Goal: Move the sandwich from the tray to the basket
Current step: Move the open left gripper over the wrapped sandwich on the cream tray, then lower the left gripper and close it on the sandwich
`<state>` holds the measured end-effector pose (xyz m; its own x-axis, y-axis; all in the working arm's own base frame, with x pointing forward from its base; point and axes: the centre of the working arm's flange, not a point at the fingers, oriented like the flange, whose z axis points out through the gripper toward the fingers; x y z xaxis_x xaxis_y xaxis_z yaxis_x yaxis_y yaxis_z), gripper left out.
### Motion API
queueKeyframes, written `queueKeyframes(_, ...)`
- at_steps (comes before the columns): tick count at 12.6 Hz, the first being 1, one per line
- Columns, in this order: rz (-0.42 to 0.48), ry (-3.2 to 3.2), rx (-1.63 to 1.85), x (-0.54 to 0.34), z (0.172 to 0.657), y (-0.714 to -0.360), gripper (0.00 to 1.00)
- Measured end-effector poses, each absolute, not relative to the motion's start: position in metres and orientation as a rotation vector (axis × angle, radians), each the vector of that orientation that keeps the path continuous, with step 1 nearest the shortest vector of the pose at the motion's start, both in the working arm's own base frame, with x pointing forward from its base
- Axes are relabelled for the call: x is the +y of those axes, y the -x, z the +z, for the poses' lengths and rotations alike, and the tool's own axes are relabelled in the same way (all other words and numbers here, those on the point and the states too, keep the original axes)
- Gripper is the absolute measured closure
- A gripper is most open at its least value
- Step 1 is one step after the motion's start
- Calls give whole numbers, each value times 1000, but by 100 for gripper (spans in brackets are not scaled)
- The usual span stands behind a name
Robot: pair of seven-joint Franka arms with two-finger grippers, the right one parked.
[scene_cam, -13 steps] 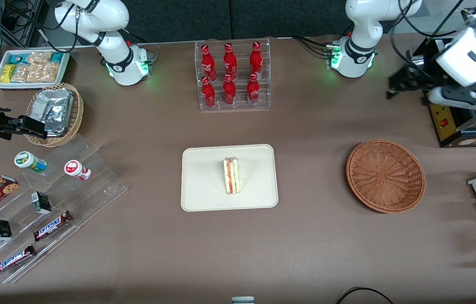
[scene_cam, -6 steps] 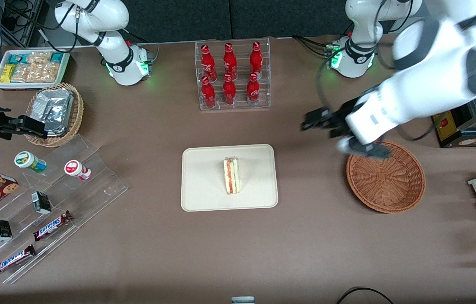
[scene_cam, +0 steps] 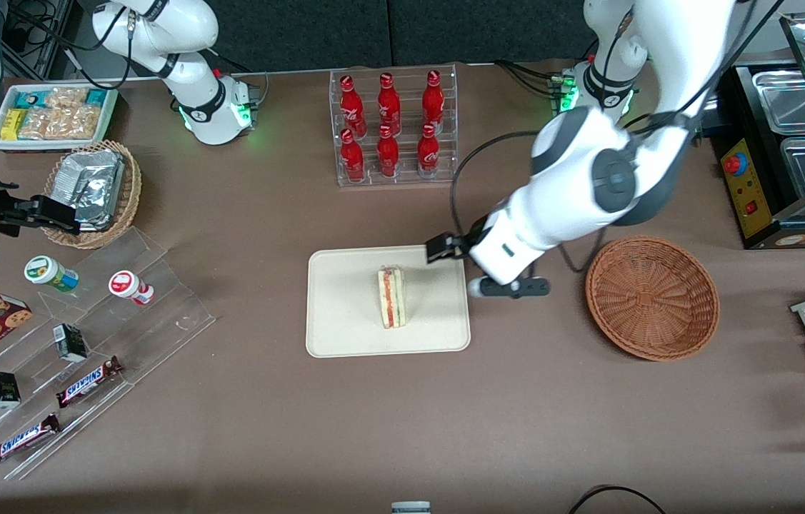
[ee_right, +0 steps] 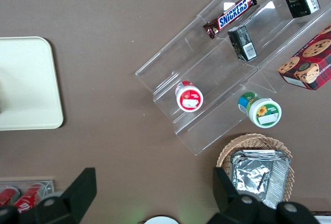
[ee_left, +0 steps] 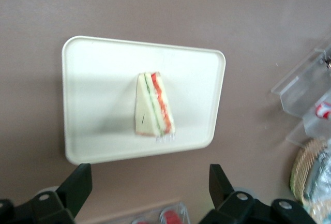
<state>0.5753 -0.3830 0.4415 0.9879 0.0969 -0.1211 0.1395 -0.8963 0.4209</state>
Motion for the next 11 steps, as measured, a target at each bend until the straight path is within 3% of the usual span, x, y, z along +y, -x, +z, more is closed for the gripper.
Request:
queueKeyframes(6,1,-2736,319,-426,359,-585,0)
queueKeyframes(11,-8,-2783,256,-472,322,-564,0)
